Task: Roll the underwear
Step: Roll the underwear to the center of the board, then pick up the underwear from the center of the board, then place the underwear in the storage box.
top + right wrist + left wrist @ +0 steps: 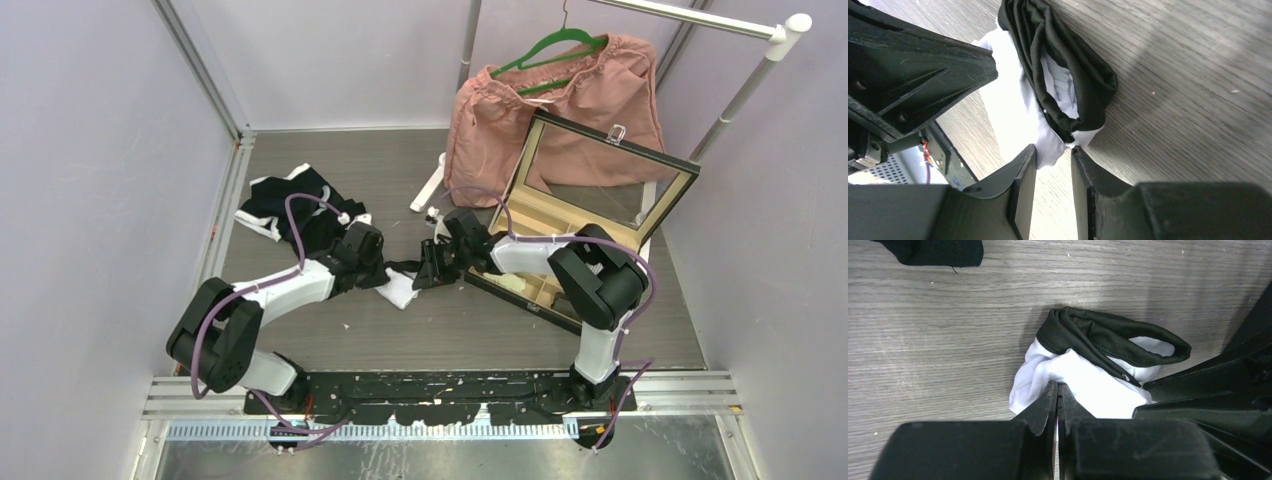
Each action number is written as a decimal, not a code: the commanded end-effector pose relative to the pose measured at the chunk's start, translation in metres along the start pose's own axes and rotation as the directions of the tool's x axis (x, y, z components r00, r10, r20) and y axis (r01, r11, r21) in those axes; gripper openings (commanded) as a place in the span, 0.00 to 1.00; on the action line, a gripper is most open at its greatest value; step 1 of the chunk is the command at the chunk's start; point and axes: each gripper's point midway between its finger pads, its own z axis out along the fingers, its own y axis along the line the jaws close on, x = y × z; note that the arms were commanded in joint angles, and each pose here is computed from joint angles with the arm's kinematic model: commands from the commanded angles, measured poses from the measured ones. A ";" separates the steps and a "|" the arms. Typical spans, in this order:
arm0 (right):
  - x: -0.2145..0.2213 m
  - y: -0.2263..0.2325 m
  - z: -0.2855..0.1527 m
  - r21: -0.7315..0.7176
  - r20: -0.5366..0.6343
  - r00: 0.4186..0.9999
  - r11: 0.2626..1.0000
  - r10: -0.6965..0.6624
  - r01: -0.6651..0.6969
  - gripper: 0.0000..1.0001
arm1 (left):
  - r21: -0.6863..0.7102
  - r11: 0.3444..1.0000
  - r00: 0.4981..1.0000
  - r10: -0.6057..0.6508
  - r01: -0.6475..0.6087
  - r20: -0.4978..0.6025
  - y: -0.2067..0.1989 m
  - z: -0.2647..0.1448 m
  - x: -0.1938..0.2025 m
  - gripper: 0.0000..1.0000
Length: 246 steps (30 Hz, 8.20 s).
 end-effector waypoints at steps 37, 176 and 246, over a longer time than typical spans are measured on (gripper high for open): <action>-0.001 0.006 -0.009 0.198 -0.100 0.946 0.925 -0.309 0.323 0.39 | 0.293 0.956 0.994 -0.019 -0.014 0.108 -0.039 -0.071 -0.014 0.01; -0.018 0.081 -0.046 0.201 0.319 0.649 0.718 -0.691 0.666 0.01 | 0.152 0.985 0.990 -0.100 0.084 0.100 0.013 -0.086 -0.011 0.01; -0.080 -0.110 -0.250 0.650 -0.411 0.553 0.192 -0.725 0.735 0.01 | 0.322 0.946 0.999 -0.020 0.032 -0.042 -0.026 -0.085 0.000 0.01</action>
